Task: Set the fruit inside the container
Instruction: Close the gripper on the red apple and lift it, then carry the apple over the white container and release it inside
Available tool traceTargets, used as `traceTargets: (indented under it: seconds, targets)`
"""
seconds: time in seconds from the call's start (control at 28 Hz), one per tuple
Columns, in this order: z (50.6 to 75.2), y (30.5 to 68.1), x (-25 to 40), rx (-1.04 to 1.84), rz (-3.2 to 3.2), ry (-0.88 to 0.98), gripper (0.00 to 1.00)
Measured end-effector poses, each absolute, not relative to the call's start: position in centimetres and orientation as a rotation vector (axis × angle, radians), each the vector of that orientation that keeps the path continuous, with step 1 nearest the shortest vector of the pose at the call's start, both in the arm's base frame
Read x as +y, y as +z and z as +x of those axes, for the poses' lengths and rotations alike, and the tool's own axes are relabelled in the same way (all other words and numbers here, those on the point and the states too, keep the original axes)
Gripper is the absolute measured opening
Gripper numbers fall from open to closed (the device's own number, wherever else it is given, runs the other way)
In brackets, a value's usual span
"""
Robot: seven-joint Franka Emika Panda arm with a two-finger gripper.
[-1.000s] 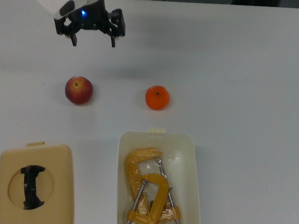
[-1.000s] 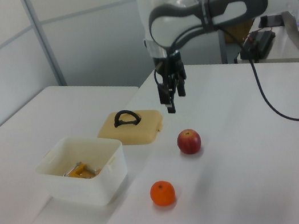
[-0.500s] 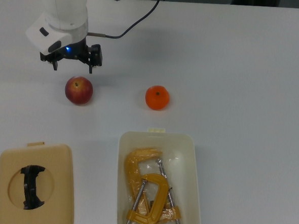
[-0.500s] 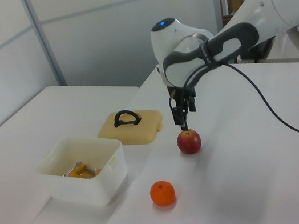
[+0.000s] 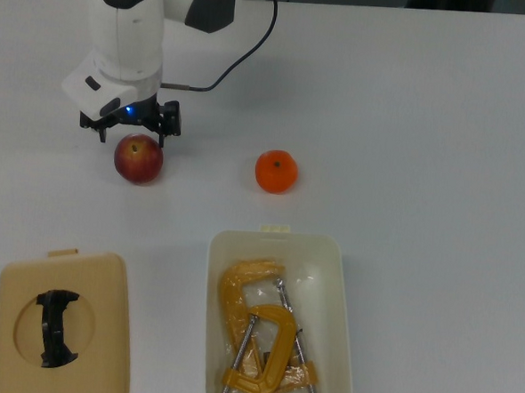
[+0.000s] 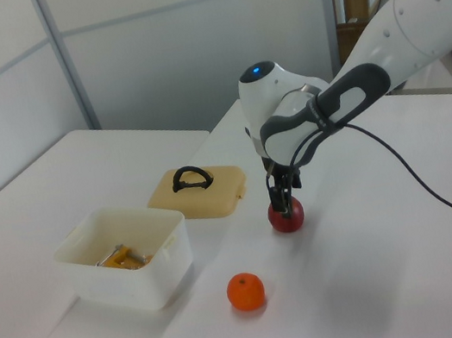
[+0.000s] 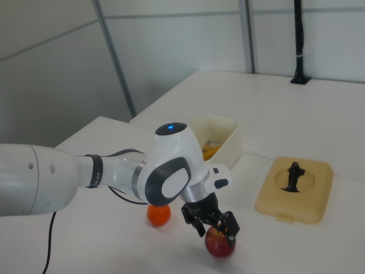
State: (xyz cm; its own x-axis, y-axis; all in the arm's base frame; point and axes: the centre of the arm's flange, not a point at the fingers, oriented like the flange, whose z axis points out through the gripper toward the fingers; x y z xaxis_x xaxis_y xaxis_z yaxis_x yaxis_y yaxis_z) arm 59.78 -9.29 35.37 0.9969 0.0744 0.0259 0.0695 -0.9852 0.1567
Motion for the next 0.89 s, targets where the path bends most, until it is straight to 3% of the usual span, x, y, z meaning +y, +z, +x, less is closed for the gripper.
traceTargets:
  seconds: [0.32,0.54,0.68,0.89]
  targets:
    - [61.0,32.0,-6.8,0.068,2.930,0.070,1.00]
    - [61.3,30.9,-5.3,0.085,2.928,0.056,0.92]
    - [62.0,32.1,-5.4,0.051,2.926,0.098,0.89]
    - [64.3,38.4,-5.4,-0.083,2.951,0.295,0.89]
